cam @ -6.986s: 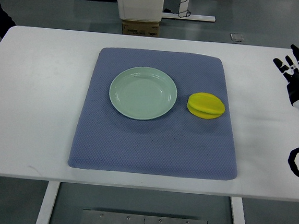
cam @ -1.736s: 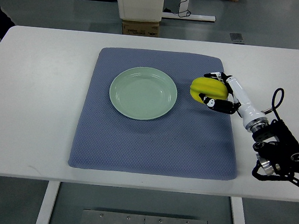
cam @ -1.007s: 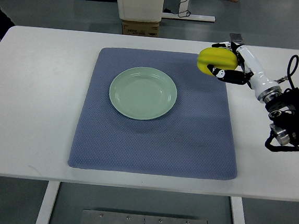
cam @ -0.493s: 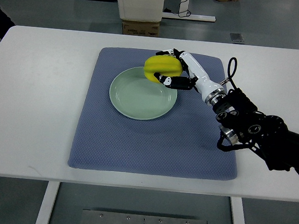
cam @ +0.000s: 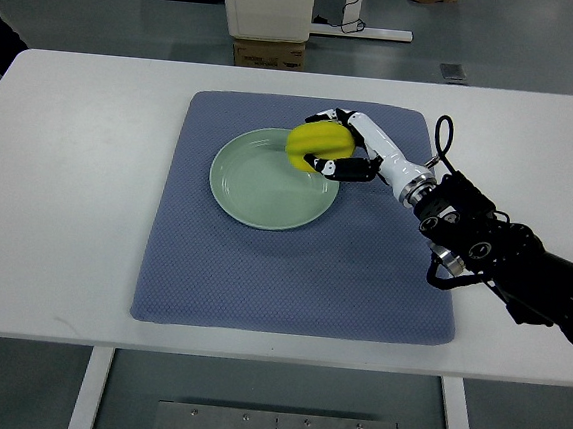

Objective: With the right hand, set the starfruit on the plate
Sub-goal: 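Carry the starfruit over the green plate and lower it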

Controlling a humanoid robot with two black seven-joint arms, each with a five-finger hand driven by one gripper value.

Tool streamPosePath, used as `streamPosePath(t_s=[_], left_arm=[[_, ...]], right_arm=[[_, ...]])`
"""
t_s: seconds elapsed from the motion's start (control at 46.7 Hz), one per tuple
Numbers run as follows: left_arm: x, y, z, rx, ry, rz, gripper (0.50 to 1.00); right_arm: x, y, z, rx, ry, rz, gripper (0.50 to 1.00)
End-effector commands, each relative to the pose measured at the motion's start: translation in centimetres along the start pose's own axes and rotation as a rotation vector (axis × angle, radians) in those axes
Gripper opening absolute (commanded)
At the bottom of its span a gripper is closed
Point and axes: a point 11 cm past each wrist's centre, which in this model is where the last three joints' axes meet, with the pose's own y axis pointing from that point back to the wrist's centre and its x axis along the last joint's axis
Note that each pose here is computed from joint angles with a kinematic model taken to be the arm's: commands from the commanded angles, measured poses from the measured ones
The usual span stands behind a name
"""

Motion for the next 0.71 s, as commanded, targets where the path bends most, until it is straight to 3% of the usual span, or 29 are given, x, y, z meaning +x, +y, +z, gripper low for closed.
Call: streamPosePath(t_s=[0.0, 0.386, 0.514, 0.686], left_arm=[[0.0, 0.0, 0.0, 0.0, 0.0, -0.001, 1.0], [0.0, 0.0, 0.0, 0.0, 0.0, 0.002, 1.0], [0.0, 0.0, 0.0, 0.0, 0.0, 0.001, 1.0], [0.0, 0.0, 0.0, 0.0, 0.0, -0.001, 1.0]], right_arm=[[-0.2, 0.1, 0.1, -0.002, -0.006, -0.005, 0.5], [-1.2, 0.5, 0.7, -0.013, -0.041, -0.043, 0.5], [-1.3, 0.5, 0.7, -0.013, -0.042, -0.047, 0.623], [-1.7, 0.5, 0.6, -0.011, -0.061, -0.078, 0.874]])
